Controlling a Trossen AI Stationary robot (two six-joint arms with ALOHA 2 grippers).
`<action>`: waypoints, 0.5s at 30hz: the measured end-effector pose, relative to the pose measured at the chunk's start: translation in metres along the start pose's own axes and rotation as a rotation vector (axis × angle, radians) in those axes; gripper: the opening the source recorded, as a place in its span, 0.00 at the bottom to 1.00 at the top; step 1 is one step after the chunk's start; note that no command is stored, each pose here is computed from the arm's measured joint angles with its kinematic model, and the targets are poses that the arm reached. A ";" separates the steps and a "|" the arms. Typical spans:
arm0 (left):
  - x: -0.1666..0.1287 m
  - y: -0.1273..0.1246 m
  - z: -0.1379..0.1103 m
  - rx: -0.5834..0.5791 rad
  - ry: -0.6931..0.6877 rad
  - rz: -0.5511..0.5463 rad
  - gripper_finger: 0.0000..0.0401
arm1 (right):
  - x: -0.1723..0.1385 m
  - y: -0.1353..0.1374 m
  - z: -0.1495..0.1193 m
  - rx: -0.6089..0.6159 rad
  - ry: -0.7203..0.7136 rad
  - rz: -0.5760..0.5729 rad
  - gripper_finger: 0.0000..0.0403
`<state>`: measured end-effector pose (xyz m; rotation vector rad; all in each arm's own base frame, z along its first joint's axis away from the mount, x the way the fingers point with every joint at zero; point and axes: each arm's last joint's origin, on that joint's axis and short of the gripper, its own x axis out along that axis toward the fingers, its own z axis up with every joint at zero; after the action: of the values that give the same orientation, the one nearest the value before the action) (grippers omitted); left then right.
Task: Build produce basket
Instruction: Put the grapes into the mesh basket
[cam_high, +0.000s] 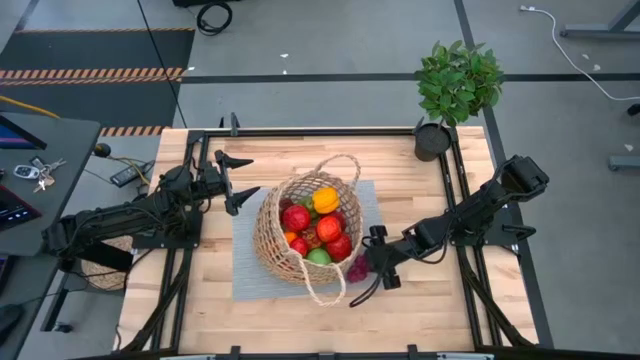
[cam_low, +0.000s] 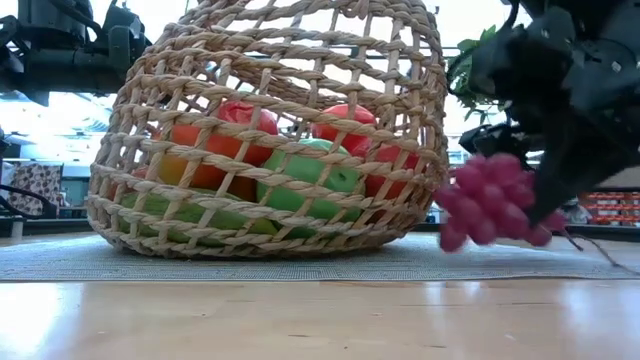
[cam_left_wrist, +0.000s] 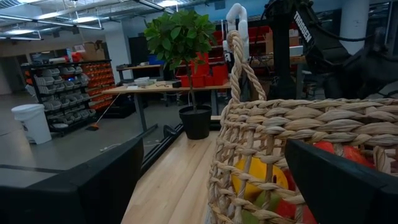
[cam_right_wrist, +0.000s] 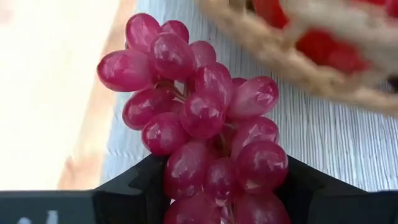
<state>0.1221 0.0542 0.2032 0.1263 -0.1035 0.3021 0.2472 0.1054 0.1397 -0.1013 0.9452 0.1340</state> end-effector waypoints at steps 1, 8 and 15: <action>0.000 0.000 0.000 0.000 0.000 0.000 0.99 | 0.000 0.000 0.002 0.008 -0.017 0.005 0.52; 0.000 0.000 0.000 0.000 0.000 0.000 0.99 | -0.002 0.008 0.010 0.000 -0.111 0.083 0.52; 0.000 0.000 0.000 0.000 0.000 0.000 0.99 | -0.004 0.014 0.017 0.020 -0.158 0.253 0.51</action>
<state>0.1221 0.0542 0.2032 0.1264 -0.1036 0.3024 0.2565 0.1217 0.1523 0.0479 0.7984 0.3609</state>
